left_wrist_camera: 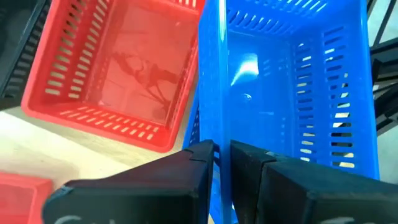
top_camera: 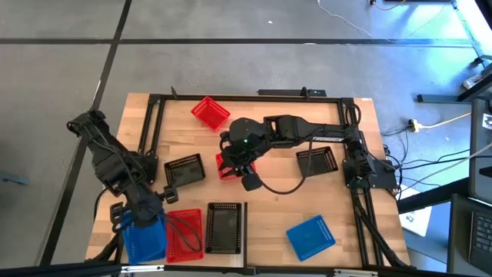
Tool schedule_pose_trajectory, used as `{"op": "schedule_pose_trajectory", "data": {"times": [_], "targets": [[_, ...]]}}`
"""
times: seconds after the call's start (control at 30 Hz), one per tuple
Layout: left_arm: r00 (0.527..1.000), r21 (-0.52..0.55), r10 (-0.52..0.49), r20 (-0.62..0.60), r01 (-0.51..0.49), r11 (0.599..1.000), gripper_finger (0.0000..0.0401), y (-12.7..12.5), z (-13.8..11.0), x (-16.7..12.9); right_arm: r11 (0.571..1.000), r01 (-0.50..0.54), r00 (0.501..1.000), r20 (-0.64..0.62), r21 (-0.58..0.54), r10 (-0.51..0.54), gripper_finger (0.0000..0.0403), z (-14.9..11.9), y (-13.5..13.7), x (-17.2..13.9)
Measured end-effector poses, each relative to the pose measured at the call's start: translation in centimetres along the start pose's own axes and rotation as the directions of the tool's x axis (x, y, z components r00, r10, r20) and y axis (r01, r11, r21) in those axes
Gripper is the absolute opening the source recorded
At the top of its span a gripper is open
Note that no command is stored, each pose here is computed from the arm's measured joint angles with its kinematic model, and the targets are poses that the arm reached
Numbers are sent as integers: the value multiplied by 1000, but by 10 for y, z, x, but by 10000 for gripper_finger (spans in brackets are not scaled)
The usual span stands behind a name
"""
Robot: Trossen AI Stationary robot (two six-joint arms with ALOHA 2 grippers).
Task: Stack baskets on shelf by color
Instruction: Stack the left blue bin on top of the other blue bin on the shelf
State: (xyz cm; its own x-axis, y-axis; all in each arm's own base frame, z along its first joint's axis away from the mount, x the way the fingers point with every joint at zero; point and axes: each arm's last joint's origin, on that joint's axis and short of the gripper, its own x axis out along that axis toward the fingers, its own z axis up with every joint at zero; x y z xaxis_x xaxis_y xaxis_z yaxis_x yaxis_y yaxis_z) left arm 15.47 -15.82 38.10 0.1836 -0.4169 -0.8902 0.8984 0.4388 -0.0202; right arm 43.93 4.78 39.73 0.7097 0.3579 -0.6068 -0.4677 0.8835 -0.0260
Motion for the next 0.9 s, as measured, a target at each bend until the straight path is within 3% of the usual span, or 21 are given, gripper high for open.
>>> {"op": "schedule_pose_trajectory", "data": {"times": [0.57, 0.7, 0.77, 0.9], "targets": [[999, 29, -44, -2, 44, 999, 27, -1, -1, 1, 1000, 0, 1000, 0, 0, 0, 99, 0, 0, 0], [999, 11, -40, 2, 40, 999, 27, -1, 0, 1, 1000, 0, 1000, 0, 0, 0, 99, 0, 0, 0], [999, -55, -17, 39, 19, 998, 27, 1, 4, 1, 1000, 0, 1000, 0, 0, 0, 99, 0, 0, 0], [996, -90, -48, 74, 55, 994, 27, 1, 7, 2, 1000, 0, 1000, 0, 0, 0, 99, 0, 0, 0]]}}
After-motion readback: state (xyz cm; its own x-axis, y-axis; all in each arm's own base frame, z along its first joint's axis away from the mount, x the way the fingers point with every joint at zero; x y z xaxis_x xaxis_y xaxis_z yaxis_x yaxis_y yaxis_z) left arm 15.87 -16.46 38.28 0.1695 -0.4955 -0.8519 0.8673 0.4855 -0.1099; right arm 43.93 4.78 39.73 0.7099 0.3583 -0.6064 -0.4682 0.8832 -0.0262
